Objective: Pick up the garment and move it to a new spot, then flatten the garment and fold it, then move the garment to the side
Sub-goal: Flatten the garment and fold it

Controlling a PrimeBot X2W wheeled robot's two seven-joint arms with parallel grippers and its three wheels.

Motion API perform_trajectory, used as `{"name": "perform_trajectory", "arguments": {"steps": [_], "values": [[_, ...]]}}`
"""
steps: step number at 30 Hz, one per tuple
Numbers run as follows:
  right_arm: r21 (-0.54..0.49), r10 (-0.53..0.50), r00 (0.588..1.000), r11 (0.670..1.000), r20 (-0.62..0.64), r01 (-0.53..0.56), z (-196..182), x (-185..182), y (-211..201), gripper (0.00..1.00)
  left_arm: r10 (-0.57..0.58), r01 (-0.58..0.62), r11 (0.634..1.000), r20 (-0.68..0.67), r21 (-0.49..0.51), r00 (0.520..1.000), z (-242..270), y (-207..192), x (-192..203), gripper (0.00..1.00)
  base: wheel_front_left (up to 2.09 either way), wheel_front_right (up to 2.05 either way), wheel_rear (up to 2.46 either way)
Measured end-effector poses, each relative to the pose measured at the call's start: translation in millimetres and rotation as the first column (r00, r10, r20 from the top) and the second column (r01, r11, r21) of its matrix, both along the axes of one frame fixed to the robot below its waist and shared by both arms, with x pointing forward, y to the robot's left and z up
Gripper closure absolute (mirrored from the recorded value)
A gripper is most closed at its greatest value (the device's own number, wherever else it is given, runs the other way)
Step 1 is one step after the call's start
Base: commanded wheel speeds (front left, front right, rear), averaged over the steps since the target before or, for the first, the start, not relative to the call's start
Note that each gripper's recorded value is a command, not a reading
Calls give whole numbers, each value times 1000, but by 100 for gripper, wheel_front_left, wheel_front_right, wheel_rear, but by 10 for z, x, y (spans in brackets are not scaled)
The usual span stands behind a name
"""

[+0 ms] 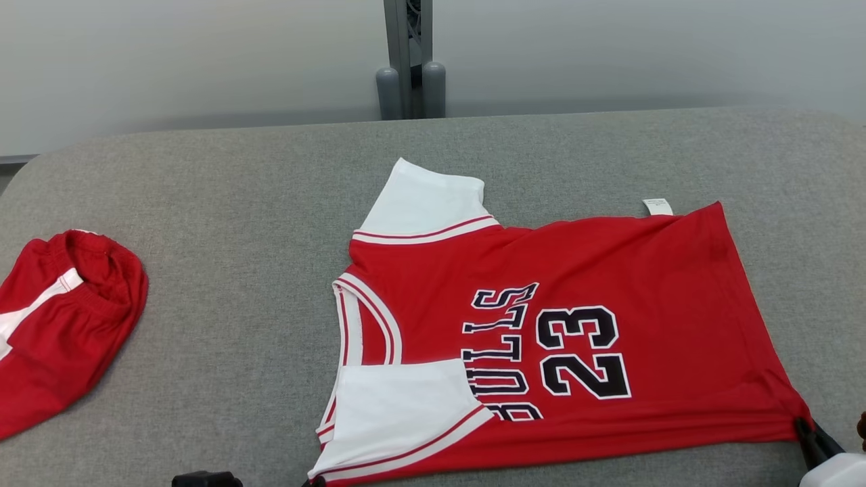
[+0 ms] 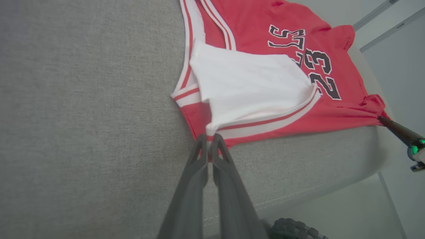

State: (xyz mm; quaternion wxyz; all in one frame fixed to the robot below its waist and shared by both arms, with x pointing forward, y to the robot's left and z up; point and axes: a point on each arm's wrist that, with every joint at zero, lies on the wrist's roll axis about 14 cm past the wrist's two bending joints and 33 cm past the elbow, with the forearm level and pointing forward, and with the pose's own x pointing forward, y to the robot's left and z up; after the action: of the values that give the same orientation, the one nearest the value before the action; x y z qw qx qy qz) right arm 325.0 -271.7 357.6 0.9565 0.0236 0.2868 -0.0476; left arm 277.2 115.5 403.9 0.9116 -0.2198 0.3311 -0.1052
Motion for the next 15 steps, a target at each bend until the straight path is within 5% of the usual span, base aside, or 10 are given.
{"name": "perform_trajectory", "arguments": {"steps": [1,2,3,4,5,15], "values": [[-1,-2,1000,1000,-3,2,13,-10,1,67,-2,2,1000,-4,3,1000,-3,-6,-4,100,0,0,0],[0,-3,1000,1000,0,3,33,-12,9,33,0,0,1000,-4,4,1000,-2,-7,-3,83,0,0,0],[2,-8,1000,1000,10,8,61,-9,14,11,-1,1,1000,-8,7,1000,-6,-9,-8,64,0,0,0],[3,-9,1000,1000,13,9,81,-11,21,0,-4,4,1000,-17,14,1000,-20,-10,-20,41,0,0,0],[3,-10,1000,1000,16,10,99,-16,22,0,-5,5,1000,-21,18,1000,-28,-11,-27,0,0,0,0],[-78,-13,992,997,126,22,480,111,-101,0,27,-26,999,-29,37,999,2,50,-24,0,0,0,0]]}}
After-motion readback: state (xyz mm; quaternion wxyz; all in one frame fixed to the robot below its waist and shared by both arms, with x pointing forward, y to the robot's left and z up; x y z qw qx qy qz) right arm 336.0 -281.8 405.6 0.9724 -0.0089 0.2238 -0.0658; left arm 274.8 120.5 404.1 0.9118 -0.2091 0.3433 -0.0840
